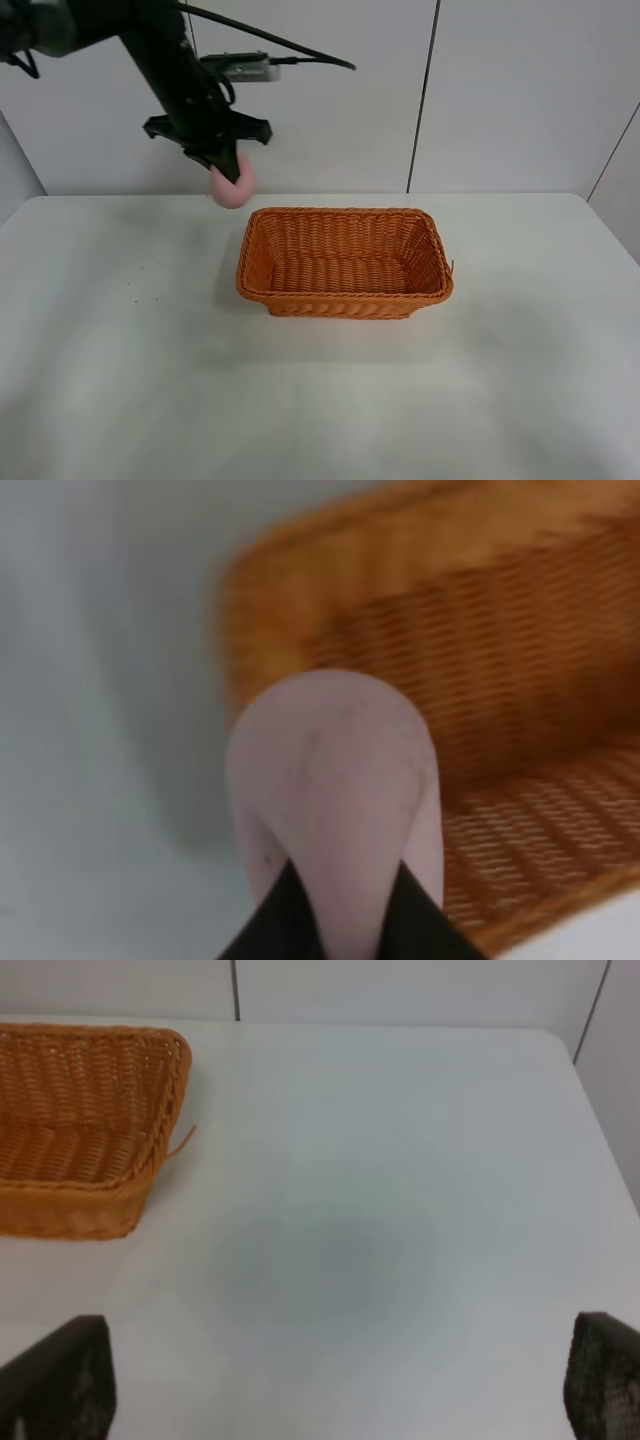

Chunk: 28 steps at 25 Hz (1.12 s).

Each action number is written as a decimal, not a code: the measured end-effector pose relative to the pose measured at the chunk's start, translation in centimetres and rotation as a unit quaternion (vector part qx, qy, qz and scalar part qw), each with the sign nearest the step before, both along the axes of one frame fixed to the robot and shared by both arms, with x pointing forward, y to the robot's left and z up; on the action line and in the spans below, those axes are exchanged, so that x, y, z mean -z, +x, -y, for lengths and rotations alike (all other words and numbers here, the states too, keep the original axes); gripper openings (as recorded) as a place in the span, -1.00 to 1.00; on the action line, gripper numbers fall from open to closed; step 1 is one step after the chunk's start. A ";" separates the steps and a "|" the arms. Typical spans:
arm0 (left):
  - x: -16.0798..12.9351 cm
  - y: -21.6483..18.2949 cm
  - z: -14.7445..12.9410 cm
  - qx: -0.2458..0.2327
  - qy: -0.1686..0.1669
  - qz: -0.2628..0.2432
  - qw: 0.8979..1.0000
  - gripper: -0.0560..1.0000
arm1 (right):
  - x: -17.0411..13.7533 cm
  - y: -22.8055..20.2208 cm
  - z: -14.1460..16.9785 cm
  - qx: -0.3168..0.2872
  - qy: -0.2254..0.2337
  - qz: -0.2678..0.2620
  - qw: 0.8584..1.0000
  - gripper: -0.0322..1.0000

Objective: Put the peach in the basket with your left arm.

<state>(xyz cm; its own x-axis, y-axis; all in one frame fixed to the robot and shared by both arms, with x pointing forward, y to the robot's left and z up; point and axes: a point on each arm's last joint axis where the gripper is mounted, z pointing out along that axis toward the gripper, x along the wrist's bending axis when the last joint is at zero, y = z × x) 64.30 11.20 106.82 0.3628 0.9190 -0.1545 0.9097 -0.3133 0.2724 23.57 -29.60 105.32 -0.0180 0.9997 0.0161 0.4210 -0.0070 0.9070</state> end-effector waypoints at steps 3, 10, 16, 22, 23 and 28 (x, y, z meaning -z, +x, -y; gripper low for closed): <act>1.9 -0.5 4.4 0.037 -0.001 -0.012 0.999 -0.80 | 0.0 0.0 0.0 0.000 0.000 0.000 1.000 0.41; 9.0 0.0 10.4 0.083 0.018 -0.045 0.995 -0.80 | 0.0 0.0 0.0 0.000 0.000 0.000 1.000 0.41; 12.3 0.5 10.9 0.081 0.027 -0.060 0.994 -0.29 | 0.0 0.0 0.0 0.000 0.000 0.000 1.000 0.41; 11.5 0.5 10.9 0.083 0.025 -0.070 0.994 0.55 | 0.0 0.0 0.0 0.000 0.000 0.000 1.000 0.41; 10.8 0.8 10.8 0.080 0.019 -0.061 0.995 0.58 | 0.0 0.0 0.0 0.000 0.000 0.000 1.000 0.41; 6.0 2.0 9.5 0.064 -0.016 -0.001 0.998 0.63 | 0.0 0.0 0.0 0.000 0.000 0.000 1.000 0.41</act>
<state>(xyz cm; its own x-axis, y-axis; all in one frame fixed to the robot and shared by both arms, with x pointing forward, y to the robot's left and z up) 66.33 1.74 100.81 0.4761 0.8600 -0.1836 0.8637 -0.4180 0.2815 23.57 -29.60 105.32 -0.0180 0.9997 0.0161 0.4210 -0.0070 0.9070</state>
